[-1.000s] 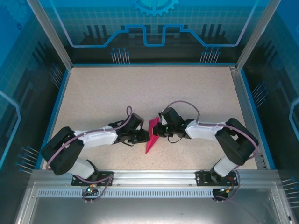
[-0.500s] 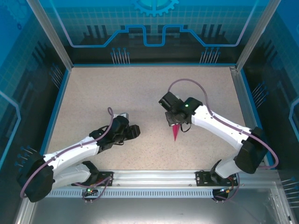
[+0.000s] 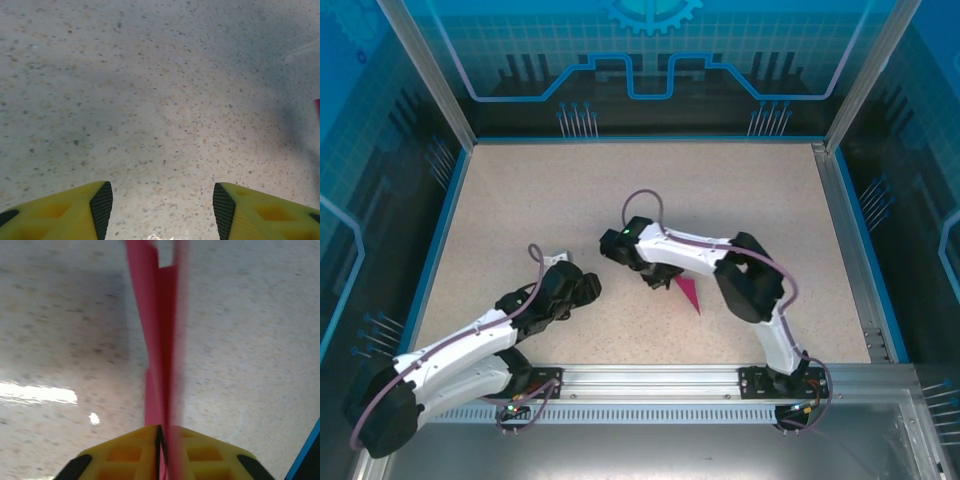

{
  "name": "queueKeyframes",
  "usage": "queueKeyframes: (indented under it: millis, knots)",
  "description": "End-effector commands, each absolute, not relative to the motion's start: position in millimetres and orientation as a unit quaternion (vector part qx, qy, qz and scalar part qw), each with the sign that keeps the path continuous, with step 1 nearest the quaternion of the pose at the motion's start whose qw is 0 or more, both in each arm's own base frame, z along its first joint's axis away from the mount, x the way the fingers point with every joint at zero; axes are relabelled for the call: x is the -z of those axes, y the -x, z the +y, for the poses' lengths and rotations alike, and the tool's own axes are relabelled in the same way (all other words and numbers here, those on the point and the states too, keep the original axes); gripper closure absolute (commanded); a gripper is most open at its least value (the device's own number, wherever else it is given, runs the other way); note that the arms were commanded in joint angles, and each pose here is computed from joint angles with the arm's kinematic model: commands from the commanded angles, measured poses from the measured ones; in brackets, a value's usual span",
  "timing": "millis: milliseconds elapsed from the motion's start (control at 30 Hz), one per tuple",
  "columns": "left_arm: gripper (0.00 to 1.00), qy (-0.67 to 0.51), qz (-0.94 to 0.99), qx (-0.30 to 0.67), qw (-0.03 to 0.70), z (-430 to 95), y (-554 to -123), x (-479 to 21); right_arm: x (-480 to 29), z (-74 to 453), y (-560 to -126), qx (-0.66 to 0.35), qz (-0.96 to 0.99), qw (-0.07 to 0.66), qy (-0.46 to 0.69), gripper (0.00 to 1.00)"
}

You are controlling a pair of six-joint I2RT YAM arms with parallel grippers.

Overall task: Fold a paper plane with a square sheet of paper (pick it up from the middle)
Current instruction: Turn over the paper at the center of the table, then fold the wing for the fifth time at the center of the table.

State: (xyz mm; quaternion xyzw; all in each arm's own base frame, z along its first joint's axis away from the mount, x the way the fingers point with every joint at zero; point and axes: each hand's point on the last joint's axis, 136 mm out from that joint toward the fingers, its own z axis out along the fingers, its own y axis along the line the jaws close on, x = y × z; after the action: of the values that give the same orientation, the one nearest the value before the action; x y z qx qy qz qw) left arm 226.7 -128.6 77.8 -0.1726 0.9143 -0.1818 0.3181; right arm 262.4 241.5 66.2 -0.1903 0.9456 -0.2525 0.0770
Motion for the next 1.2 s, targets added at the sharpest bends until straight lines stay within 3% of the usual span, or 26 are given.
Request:
queueKeyframes:
  millis: [0, 133, 300, 433, 500, 567, 733, 800, 933, 1167]
  knots:
    - [0.39, 0.189, 0.914, 0.154, 0.323, -111.0, -221.0, -69.9, -51.6, 272.6, -246.6, 0.210, 0.959, 0.045, 0.186, 0.80]
    - [0.38, 0.184, 0.916, 0.172, 0.313, -116.4, -217.1, -67.2, -42.0, 324.2, -238.2, 0.084, 0.976, 0.033, 0.197, 0.67]
    - [0.36, 0.166, 0.919, 0.200, 0.295, -130.6, -215.1, -68.0, -73.6, 365.4, -240.3, -0.060, 0.975, 0.069, 0.203, 0.39]
    - [0.35, 0.146, 0.922, 0.217, 0.285, -142.8, -216.9, -75.1, -108.1, 369.1, -243.9, -0.145, 0.960, 0.124, 0.207, 0.31]
    - [0.33, 0.137, 0.920, 0.240, 0.278, -154.1, -218.9, -78.1, -120.7, 355.3, -247.6, -0.179, 0.953, 0.146, 0.195, 0.35]
    - [0.32, 0.139, 0.915, 0.271, 0.265, -167.3, -221.0, -80.3, -119.5, 336.5, -246.8, -0.225, 0.946, 0.152, 0.176, 0.48]
    - [0.32, 0.149, 0.900, 0.340, 0.227, -197.1, -223.9, -89.8, -104.5, 293.1, -239.2, -0.352, 0.918, 0.120, 0.138, 0.65]
    - [0.32, 0.162, 0.897, 0.346, 0.223, -198.4, -224.9, -88.5, -101.4, 284.3, -239.5, -0.362, 0.914, 0.110, 0.145, 0.66]
    - [0.30, 0.179, 0.892, 0.354, 0.216, -199.5, -225.0, -82.7, -68.2, 265.6, -240.0, -0.331, 0.931, 0.079, 0.135, 0.58]
    - [0.30, 0.184, 0.899, 0.340, 0.206, -198.5, -224.7, -75.1, -43.5, 266.1, -251.8, -0.347, 0.929, 0.051, 0.120, 0.63]
